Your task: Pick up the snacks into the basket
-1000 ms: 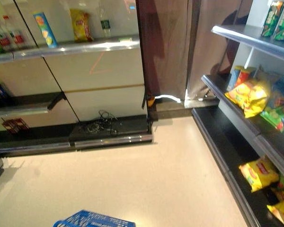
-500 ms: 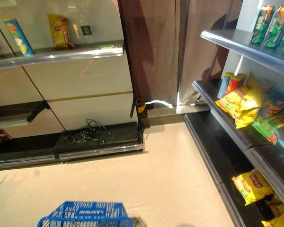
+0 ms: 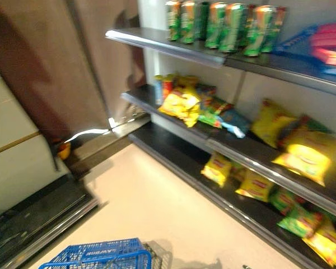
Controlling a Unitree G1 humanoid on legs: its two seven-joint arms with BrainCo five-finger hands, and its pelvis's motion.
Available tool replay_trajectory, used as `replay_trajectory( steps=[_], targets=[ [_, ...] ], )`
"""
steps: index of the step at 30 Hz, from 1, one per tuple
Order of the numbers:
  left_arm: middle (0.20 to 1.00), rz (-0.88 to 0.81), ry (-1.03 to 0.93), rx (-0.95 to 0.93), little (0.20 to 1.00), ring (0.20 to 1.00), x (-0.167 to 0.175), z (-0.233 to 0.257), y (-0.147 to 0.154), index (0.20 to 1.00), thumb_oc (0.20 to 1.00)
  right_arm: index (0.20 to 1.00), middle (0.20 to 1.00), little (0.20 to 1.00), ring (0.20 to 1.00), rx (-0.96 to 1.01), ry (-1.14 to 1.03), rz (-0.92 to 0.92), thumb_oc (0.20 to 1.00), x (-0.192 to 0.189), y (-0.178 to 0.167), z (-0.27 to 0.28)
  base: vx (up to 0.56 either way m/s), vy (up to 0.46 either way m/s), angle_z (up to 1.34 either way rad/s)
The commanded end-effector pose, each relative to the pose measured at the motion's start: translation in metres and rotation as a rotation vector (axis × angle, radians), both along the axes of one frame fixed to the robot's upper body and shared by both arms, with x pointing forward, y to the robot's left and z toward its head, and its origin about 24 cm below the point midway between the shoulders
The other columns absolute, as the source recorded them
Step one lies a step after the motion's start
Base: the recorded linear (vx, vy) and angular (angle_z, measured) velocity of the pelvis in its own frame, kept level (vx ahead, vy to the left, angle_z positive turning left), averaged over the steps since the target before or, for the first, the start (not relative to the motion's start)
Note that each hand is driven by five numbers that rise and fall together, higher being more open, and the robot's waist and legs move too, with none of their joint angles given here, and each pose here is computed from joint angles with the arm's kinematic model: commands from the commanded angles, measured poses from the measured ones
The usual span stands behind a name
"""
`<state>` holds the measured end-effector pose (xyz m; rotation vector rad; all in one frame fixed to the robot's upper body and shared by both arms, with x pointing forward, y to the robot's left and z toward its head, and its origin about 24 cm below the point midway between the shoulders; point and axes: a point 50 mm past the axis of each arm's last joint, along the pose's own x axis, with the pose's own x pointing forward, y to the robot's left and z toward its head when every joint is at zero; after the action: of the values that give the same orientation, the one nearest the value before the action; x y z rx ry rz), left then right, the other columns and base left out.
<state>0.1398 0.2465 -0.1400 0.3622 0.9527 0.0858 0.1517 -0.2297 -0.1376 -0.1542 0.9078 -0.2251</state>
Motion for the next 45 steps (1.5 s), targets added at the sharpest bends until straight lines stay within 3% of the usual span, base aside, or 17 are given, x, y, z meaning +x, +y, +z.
replay_trajectory(
  steps=[1,9,19,29,36,45],
  targets=[
    [0.200,-0.098,0.065,0.083,0.200,0.200,-0.024,0.000,0.019,0.200,0.200,1.000,1.000,1.000,1.000,-0.074,-0.040,0.020,1.000,0.007,-0.024,0.011,0.00,0.107,-1.45],
    [0.200,-0.171,0.070,0.077,0.200,0.200,-0.021,-0.003,0.007,0.200,0.200,1.000,1.000,1.000,1.000,-0.060,0.011,-0.024,1.000,-0.008,-0.028,0.004,-0.01,0.019,-0.85],
    [0.200,-0.282,0.038,0.082,0.200,0.200,-0.002,0.000,-0.007,0.200,0.200,1.000,1.000,1.000,1.000,-0.071,-0.004,-0.063,1.000,-0.009,-0.040,0.008,0.05,-0.135,0.08],
    [0.200,-0.226,0.019,0.082,0.200,0.200,0.001,0.003,0.000,0.200,0.200,1.000,1.000,1.000,1.000,-0.062,-0.002,-0.070,1.000,-0.016,-0.042,0.007,0.10,-0.232,0.21],
    [0.200,-0.083,-0.006,0.067,0.200,0.200,-0.002,0.003,0.007,0.200,0.200,1.000,1.000,1.000,1.000,-0.085,0.005,-0.030,1.000,-0.016,-0.046,0.009,0.03,-0.237,-0.02],
    [0.200,-0.114,0.007,0.060,0.200,0.200,-0.009,0.001,0.003,0.200,0.200,1.000,1.000,1.000,1.000,-0.093,0.019,-0.017,1.000,-0.016,-0.043,0.007,0.19,0.030,-0.33]
  ],
)
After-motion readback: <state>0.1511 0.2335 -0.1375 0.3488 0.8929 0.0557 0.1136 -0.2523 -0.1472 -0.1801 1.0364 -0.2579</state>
